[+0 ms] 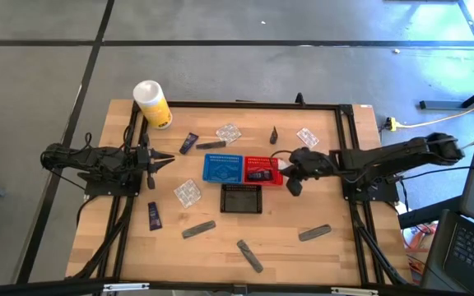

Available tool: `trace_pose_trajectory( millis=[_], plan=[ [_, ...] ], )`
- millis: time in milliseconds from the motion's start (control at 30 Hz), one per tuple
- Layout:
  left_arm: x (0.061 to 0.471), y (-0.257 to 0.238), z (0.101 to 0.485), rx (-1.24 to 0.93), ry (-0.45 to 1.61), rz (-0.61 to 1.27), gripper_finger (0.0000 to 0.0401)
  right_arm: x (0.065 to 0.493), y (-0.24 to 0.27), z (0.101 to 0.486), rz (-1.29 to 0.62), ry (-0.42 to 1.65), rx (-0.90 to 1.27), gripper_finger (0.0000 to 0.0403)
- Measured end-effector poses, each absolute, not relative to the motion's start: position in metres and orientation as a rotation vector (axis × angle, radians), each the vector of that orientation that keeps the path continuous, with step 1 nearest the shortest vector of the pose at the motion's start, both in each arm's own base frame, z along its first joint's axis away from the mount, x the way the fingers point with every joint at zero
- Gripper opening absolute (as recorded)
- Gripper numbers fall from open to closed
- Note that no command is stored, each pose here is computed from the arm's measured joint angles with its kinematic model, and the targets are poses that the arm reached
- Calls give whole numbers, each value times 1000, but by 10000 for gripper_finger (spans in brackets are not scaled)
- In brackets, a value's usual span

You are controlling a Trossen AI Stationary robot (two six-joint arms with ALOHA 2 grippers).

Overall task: Pick & Place Travel size toiletries
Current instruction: Put the white bandage into the black bin

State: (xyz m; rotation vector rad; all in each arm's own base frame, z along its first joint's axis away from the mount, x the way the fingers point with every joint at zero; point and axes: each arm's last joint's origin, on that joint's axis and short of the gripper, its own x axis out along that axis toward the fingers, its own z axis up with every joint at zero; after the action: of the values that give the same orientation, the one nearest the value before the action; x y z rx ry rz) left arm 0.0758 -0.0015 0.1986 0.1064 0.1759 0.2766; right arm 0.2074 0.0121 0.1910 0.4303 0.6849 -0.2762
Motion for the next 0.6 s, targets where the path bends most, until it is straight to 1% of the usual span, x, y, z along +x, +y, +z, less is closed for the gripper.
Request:
trace_pose_trajectory(
  millis=[267, 600],
  plan=[
    [76, -2, 199, 106, 176, 277, 37, 211, 33, 199, -175, 602, 461, 0],
    [76, -1, 199, 106, 175, 277, 36, 220, 59, 216, -32, 401, 482, 0]
  ],
)
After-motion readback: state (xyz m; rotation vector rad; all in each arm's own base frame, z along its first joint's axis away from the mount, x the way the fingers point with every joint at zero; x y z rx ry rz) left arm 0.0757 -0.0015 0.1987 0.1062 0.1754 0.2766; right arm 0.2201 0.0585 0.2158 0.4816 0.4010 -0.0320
